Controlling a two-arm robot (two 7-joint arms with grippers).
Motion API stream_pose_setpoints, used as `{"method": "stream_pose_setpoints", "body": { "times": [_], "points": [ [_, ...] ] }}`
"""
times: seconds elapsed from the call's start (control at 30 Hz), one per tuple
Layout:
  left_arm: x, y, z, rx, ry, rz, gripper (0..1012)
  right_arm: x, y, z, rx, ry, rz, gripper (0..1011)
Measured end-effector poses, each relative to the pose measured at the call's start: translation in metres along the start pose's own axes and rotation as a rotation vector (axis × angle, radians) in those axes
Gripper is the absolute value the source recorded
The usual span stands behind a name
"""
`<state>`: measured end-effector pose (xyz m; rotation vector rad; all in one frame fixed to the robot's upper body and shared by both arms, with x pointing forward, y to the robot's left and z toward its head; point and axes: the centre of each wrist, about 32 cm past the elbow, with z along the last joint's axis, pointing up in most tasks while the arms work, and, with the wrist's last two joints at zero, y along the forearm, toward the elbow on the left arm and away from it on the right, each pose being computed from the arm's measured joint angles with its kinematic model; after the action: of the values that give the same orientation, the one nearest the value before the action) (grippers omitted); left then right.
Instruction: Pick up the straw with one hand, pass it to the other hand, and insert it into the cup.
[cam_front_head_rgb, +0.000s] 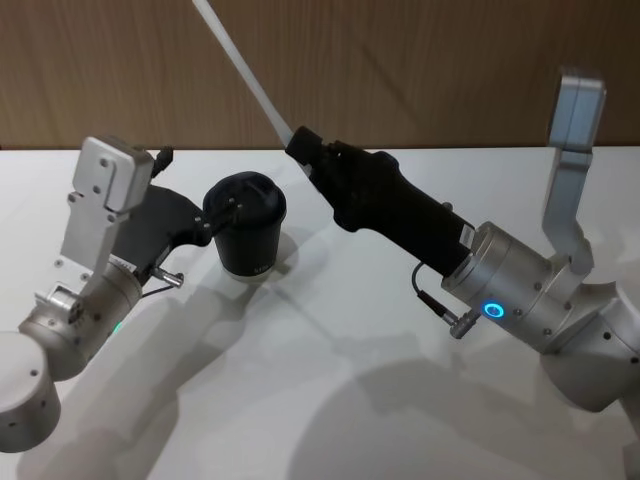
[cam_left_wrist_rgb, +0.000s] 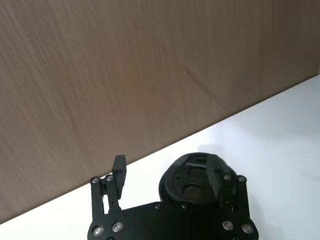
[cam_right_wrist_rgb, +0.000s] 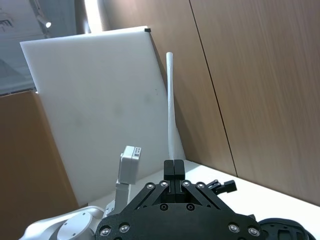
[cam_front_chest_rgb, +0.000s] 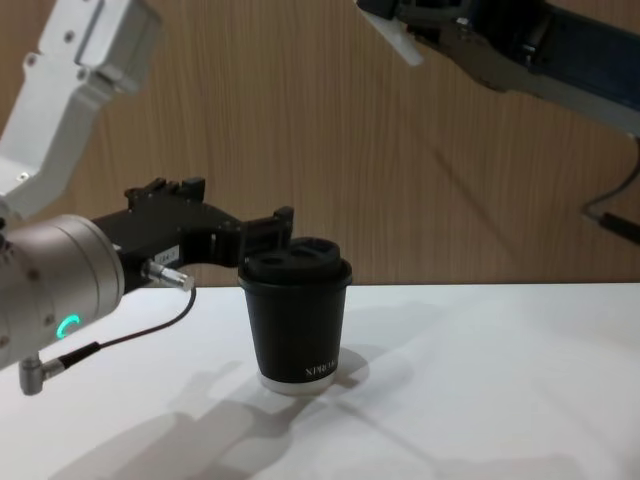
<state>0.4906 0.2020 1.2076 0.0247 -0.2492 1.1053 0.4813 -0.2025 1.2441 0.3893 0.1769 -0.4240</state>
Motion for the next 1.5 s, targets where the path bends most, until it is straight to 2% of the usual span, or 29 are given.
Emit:
{"method": "stream_pose_setpoints", "body": {
  "times": [0.2, 0.3, 0.4, 0.5, 0.7, 0.93, 1.0, 1.17, 1.2, 1.3, 1.33, 1.4, 1.5],
  "points": [
    [0.0049, 0.0051, 0.0045, -0.032, 0.049, -0.03, 1003, 0.0, 0.0, -0.001, -0.001, 0.007, 0.006, 1],
    [0.0106, 0.0112, 0.0091, -0.055, 0.086, -0.053, 1003, -0.001, 0.0, -0.001, -0.001, 0.01, 0.008, 1],
    [0.0138, 0.0152, 0.0112, -0.066, 0.103, -0.063, 1003, -0.001, 0.0, -0.001, -0.001, 0.013, 0.01, 1],
    [0.0205, 0.0223, 0.0143, -0.079, 0.125, -0.075, 1003, -0.001, 0.001, -0.001, -0.001, 0.015, 0.011, 1],
    [0.0302, 0.0323, 0.0164, -0.088, 0.161, -0.096, 1002, -0.001, 0.001, -0.001, -0.002, 0.018, 0.013, 1],
    [0.043, 0.0438, 0.015, -0.096, 0.213, -0.142, 1003, -0.001, 0.001, -0.002, -0.002, 0.02, 0.014, 1],
    [0.0445, 0.0451, 0.0145, -0.096, 0.218, -0.146, 1002, -0.001, 0.001, -0.002, -0.002, 0.02, 0.014, 1],
    [0.0536, 0.0518, 0.0106, -0.122, 0.272, -0.198, 1002, -0.001, 0.001, -0.002, -0.002, 0.021, 0.015, 1],
    [0.0536, 0.0518, 0.0106, -0.122, 0.272, -0.198, 1002, -0.001, 0.001, -0.002, -0.002, 0.021, 0.015, 1],
    [0.0597, 0.0548, 0.0061, -0.141, 0.312, -0.229, 1003, -0.001, 0.001, -0.002, -0.002, 0.021, 0.015, 1],
    [0.0597, 0.0548, 0.0061, -0.141, 0.312, -0.229, 1003, -0.001, 0.001, -0.002, -0.002, 0.021, 0.015, 1],
    [0.0643, 0.0565, 0.0026, -0.16, 0.345, -0.254, 1002, -0.001, 0.001, -0.002, -0.002, 0.021, 0.015, 1],
    [0.0691, 0.0579, -0.001, -0.178, 0.374, -0.273, 1003, -0.001, 0.001, -0.002, -0.001, 0.021, 0.015, 1]
  ]
}}
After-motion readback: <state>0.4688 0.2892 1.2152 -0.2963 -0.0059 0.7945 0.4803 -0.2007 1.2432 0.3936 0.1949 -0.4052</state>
